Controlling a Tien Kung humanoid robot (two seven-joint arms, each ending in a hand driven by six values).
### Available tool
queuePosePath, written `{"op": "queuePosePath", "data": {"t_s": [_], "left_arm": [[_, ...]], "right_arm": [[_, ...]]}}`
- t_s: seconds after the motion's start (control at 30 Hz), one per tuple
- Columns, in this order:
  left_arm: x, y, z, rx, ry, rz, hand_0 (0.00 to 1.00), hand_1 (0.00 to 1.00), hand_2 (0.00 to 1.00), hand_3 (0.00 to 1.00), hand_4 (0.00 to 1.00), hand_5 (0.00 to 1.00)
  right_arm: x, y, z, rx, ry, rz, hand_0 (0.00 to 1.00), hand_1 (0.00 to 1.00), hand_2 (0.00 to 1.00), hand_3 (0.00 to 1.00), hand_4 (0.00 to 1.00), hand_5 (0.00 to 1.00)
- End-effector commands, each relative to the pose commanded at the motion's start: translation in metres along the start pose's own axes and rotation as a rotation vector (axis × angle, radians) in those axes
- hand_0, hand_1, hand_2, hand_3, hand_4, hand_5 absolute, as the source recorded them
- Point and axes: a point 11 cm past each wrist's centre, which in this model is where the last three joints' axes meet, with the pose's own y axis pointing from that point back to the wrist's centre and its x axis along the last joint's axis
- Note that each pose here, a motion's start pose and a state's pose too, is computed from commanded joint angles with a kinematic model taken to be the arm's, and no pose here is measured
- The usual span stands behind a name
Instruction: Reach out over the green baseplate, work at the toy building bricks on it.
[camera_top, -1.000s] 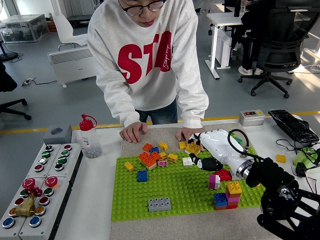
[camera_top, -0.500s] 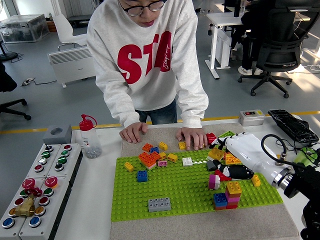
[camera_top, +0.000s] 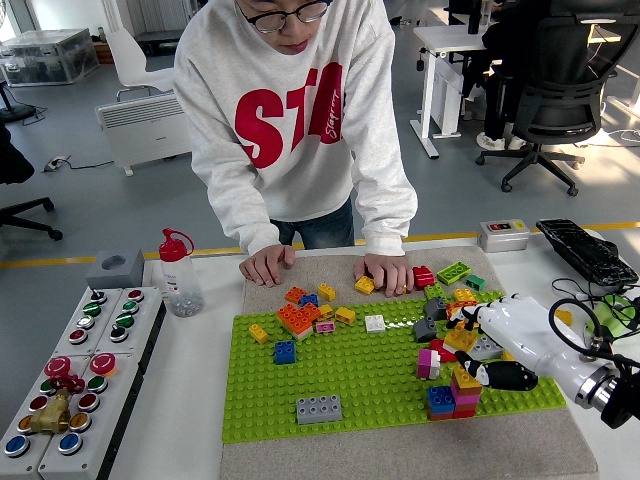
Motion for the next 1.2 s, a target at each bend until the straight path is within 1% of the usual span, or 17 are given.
{"op": "queuePosePath", "data": {"t_s": [0.2,0.37,1.1,1.2], "left_arm": [[-0.001,0.0,-0.002,0.004,-0.004,-0.002,0.68,0.69,0.669,0.621,0.361,0.998],[-0.002,-0.001,-0.003,0.006,-0.007,-0.003,0.68,0.69,0.67,0.621,0.362,0.998],[-0.001,0.0,0.002,-0.005,-0.005,-0.003,0.68,0.692,0.675,0.62,0.362,0.998],[-0.001,0.001,0.003,-0.006,-0.005,-0.003,0.68,0.692,0.675,0.62,0.362,0.998]], "right_arm": [[-0.007,0.007,0.003,-0.009,0.003,-0.024,0.579,0.552,0.55,0.607,0.5,0.202],[-0.012,0.009,0.007,-0.021,0.003,-0.038,0.569,0.552,0.552,0.607,0.499,0.206],[-0.02,0.007,0.006,-0.035,-0.006,-0.058,0.56,0.554,0.554,0.608,0.497,0.208],[-0.02,0.006,0.006,-0.038,0.0,-0.063,0.567,0.568,0.565,0.61,0.498,0.211]]}}
